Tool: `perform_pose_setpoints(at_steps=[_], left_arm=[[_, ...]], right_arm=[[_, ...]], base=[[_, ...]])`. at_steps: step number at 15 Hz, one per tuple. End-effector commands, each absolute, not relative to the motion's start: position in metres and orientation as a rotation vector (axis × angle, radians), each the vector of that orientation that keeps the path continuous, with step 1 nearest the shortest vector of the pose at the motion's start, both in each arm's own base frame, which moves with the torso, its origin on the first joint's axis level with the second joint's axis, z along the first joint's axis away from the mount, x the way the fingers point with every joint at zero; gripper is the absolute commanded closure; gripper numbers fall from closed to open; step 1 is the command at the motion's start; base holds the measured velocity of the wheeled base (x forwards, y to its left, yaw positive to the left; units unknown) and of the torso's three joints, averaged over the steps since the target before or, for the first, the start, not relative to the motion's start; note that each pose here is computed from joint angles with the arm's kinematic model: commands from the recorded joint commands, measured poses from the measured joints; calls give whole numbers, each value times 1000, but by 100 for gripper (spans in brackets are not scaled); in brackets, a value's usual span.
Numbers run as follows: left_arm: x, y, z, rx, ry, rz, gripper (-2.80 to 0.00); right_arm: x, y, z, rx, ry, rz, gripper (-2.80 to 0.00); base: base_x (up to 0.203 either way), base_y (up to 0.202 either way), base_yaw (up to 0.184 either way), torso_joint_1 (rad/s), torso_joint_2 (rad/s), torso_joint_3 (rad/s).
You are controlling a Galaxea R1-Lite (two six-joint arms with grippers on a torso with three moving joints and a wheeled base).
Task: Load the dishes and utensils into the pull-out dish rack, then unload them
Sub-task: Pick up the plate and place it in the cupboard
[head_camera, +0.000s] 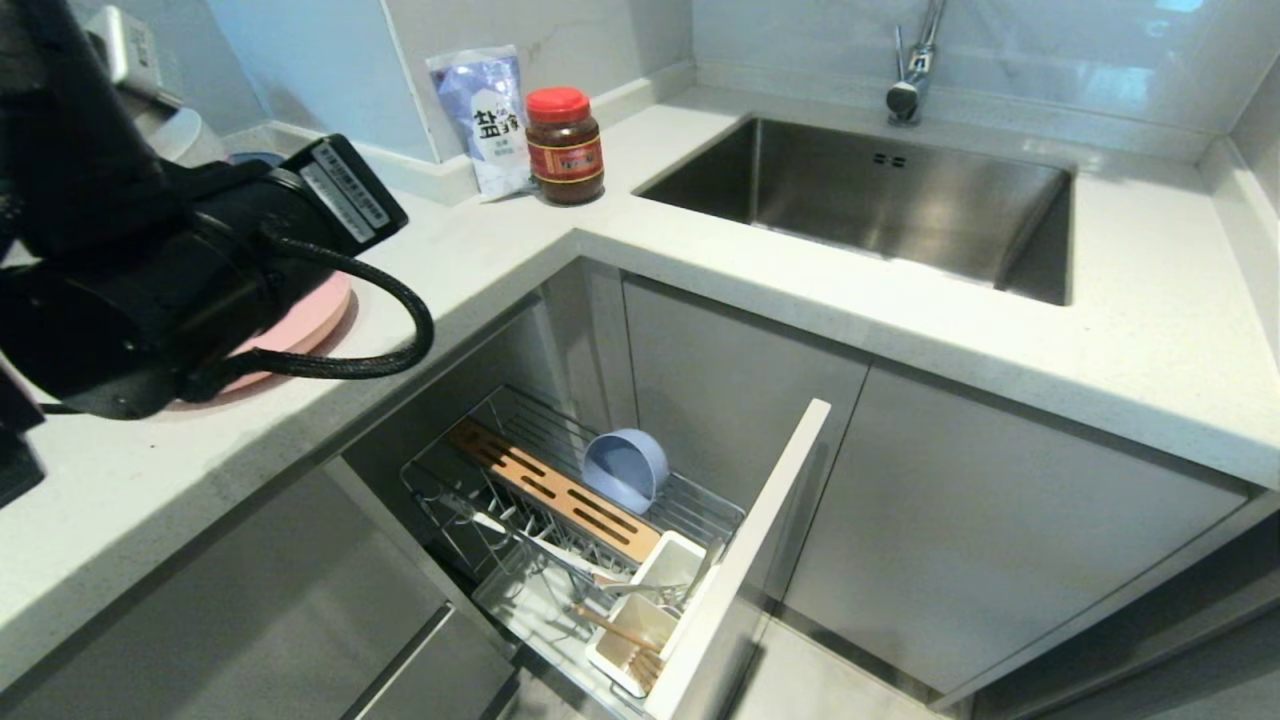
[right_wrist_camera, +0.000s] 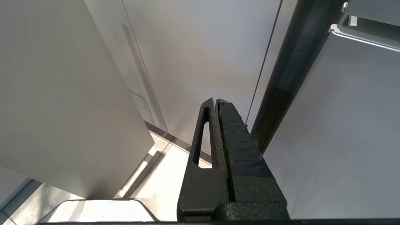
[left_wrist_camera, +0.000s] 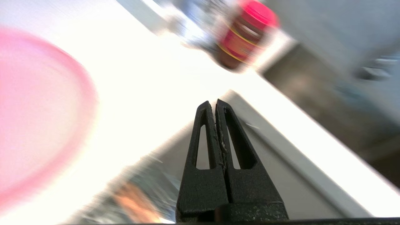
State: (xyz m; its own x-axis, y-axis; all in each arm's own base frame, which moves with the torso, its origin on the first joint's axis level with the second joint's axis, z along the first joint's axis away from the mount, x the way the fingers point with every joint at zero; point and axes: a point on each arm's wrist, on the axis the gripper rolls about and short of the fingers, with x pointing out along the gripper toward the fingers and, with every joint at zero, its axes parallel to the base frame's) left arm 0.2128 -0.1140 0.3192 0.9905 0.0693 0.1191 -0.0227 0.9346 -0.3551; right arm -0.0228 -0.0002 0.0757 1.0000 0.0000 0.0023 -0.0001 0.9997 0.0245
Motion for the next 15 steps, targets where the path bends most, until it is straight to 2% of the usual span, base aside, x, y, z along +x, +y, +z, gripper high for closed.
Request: perform_pose_setpoints(at_steps=[1,3,8,14,15], left_arm=[[213,-79,327,-269,-148,190,0],[212,-59,325,-202,-83,281,0],[206,-45,324,-99,98,369,0],[220,-35,316,-58,186,432,0],[222,-35,311,-44,223,432,-150]], right_arm=[[-23,0,75,25,-6,0,0],[-23,0,75,25,-6,0,0],[-23,0,75,25,-5,2,0],[-23,0,75,25,-6,2,0],[-23,0,75,25,-5,0,0]], base=[[0,0,0,0,0,0],[0,0,0,0,0,0],[0,0,0,0,0,0],[0,0,0,0,0,0],[0,0,0,0,0,0]])
